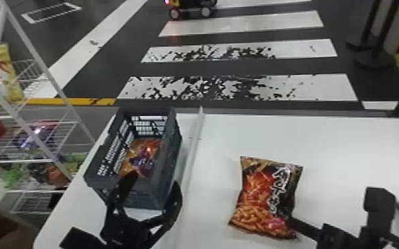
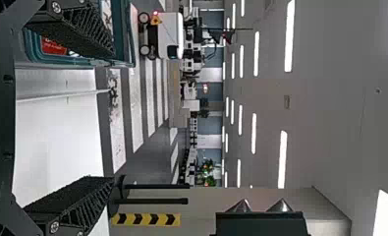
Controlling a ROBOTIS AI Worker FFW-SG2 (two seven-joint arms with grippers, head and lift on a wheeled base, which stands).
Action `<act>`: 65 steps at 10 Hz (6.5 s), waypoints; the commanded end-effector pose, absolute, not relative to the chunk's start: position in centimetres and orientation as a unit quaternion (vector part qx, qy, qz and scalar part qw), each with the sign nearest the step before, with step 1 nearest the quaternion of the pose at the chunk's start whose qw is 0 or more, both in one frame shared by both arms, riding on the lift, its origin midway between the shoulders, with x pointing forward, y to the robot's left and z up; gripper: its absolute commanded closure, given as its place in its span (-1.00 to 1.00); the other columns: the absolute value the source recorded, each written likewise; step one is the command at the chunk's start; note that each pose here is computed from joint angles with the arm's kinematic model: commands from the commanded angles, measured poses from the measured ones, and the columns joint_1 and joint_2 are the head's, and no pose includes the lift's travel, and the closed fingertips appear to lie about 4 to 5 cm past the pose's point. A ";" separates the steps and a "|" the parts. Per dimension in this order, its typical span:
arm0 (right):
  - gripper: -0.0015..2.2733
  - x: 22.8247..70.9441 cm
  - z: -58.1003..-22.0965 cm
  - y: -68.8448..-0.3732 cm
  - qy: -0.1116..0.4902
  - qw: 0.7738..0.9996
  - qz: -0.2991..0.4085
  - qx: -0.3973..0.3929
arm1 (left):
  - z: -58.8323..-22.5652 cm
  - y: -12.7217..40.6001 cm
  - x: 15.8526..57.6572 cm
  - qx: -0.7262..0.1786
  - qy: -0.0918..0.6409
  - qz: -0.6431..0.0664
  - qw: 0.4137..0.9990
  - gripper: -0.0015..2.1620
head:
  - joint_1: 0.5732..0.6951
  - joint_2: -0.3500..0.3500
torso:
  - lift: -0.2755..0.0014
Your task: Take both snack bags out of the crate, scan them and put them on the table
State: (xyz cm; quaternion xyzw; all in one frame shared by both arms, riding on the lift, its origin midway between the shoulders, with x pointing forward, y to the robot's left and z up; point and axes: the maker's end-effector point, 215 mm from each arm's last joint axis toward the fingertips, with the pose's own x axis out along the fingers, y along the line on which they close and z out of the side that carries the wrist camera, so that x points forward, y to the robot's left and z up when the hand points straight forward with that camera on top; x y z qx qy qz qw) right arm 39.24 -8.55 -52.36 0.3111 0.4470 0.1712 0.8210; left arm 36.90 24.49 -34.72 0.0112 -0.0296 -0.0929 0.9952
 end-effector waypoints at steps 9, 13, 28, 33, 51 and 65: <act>0.97 47.4 -45.3 -16.1 0.298 0.954 0.024 0.008 | -34.7 25.1 37.0 0.006 -0.029 -0.089 0.996 -0.88 | 1.00 0.43 | 0.31; 0.97 50.3 -41.9 -21.0 0.220 0.957 -0.066 -0.178 | -35.0 25.9 36.9 0.004 -0.026 -0.083 0.996 -0.88 | 1.00 0.26 | 0.31; -0.94 40.4 -46.5 -8.1 0.269 0.935 0.162 -0.164 | -36.3 26.7 37.1 -0.005 -0.017 -0.077 0.997 -0.88 | 1.00 0.76 | 0.31; -0.91 41.4 -40.0 -5.8 0.249 0.899 0.311 0.183 | -36.3 26.6 37.1 -0.007 -0.017 -0.078 0.997 -0.88 | 1.00 0.84 | 0.31; 0.95 48.1 -43.7 -1.3 0.129 0.926 0.343 0.097 | -36.4 26.8 36.9 -0.005 -0.015 -0.076 0.997 -0.87 | 1.00 0.87 | 0.31; 0.95 55.7 -52.2 -5.8 0.219 0.939 0.263 -0.033 | -36.7 27.5 36.8 -0.002 -0.012 -0.071 0.997 -0.87 | 1.00 0.79 | 0.31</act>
